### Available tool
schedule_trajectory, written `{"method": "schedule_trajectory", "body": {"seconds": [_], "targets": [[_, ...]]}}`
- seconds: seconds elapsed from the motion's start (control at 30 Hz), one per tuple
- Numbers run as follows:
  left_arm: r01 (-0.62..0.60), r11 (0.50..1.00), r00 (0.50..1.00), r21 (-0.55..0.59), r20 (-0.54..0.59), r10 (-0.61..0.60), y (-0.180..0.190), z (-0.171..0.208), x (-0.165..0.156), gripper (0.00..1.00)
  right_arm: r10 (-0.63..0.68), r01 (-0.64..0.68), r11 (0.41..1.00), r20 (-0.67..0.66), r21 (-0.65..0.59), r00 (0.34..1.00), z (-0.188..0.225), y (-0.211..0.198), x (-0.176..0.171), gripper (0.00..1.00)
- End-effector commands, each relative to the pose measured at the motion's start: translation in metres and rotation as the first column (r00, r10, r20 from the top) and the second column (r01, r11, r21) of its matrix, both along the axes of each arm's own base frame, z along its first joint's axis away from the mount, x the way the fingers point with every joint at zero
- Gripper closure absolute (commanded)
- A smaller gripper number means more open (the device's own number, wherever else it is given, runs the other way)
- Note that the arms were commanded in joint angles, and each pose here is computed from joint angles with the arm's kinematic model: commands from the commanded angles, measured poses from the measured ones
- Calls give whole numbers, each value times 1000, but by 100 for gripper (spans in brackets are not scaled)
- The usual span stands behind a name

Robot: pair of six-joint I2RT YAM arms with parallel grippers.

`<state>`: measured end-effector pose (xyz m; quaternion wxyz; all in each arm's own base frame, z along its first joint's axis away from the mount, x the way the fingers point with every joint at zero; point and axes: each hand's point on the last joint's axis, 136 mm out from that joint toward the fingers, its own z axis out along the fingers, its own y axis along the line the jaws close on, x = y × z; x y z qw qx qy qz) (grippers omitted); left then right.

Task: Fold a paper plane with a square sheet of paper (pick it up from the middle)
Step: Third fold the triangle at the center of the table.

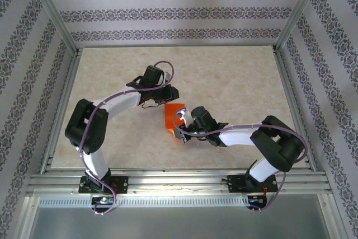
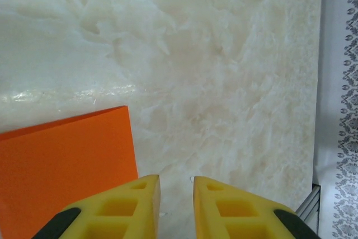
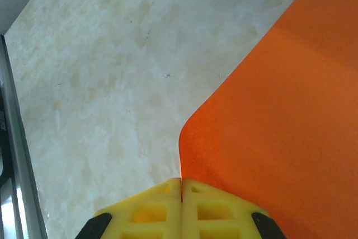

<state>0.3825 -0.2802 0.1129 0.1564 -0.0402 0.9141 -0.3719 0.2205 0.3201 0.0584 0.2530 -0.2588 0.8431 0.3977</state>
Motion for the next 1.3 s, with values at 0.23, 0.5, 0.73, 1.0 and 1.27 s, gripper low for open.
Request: {"method": "schedule_trajectory", "body": {"seconds": [0.23,0.5,0.73,1.0,1.27], "targets": [[86,995,988,57,-137,-77,-8,-60,-5,85,19,-14,997,-72,71,997,8,12,4,100],[105,986,976,131,-205,-76,0,-99,-16,90,-20,30,996,-116,86,993,9,6,13,100],[126,983,966,136,-243,-90,3,-106,-26,92,-98,109,993,-206,45,974,-5,-12,28,100],[114,985,968,130,-239,-80,3,-104,-27,93,-162,163,986,-219,-16,962,-14,-23,43,100],[103,987,971,126,-228,-72,4,-99,-27,93,-195,185,981,-242,-64,950,-24,-29,39,100]]}}
